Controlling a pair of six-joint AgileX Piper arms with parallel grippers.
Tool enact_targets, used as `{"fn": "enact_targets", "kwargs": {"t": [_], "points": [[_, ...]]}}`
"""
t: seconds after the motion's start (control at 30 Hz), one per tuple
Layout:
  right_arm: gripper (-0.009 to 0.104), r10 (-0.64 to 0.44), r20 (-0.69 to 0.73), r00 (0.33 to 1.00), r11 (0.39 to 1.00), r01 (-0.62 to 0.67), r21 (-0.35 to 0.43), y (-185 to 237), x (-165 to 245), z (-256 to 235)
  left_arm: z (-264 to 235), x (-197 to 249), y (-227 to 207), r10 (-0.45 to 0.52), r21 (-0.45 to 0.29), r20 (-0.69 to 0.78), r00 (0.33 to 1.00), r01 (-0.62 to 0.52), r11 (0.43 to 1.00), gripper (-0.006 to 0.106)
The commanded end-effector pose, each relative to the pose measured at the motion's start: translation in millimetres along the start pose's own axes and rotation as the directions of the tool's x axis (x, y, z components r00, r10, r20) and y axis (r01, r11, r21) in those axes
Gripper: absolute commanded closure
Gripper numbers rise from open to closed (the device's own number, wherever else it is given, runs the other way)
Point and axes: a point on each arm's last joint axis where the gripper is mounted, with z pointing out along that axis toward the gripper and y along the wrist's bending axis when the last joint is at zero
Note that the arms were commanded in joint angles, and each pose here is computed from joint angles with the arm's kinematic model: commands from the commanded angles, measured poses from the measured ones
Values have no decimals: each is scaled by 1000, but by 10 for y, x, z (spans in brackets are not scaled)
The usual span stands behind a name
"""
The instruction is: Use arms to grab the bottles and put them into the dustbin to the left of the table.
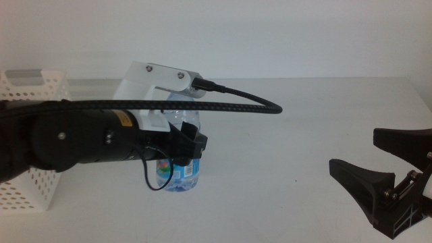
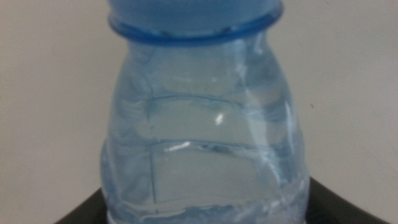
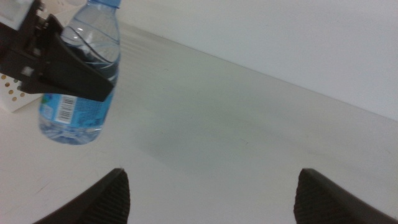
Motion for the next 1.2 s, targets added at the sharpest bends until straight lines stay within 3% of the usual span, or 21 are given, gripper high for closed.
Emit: {"fn": "enact_targets", "kwargs": {"t": [0.0, 0.1, 0.27, 0.43, 0.57, 0.9, 1.03, 1.17], "points": [[16, -7, 98, 995, 1000, 8, -7, 4, -145, -30, -244, -221, -41, -30, 9, 131, 991, 29, 1000, 105], [16, -7, 98, 995, 1000, 8, -7, 4, -145, -30, -303, -205, -43, 31, -8, 59, 998, -30, 1000, 105], [16, -7, 98, 995, 1000, 8, -7, 4, -145, -30, -425, -332, -13, 24, -80, -26, 999, -26, 996, 105], [16, -7, 98, 995, 1000, 8, -7, 4, -145, -30, -692, -555, 217, -28, -224, -116, 993, 1, 974, 105], [16, -7, 98, 995, 1000, 8, -7, 4, -145, -30, -924, -743, 494, -109, -324, -89, 990, 74, 943, 105], [16, -7, 98, 995, 1000, 8, -7, 4, -145, -30, -1177, -870, 1229, -275, -519, -153, 949, 159, 840, 105], [16, -7, 98, 995, 1000, 8, -7, 4, -145, -30, -1258, -868, 1513, -349, -553, -180, 920, 198, 809, 105], [16, -7, 98, 995, 1000, 8, -7, 4, -145, -30, -1260, -853, 1723, -372, -545, -213, 904, 206, 813, 105]]}}
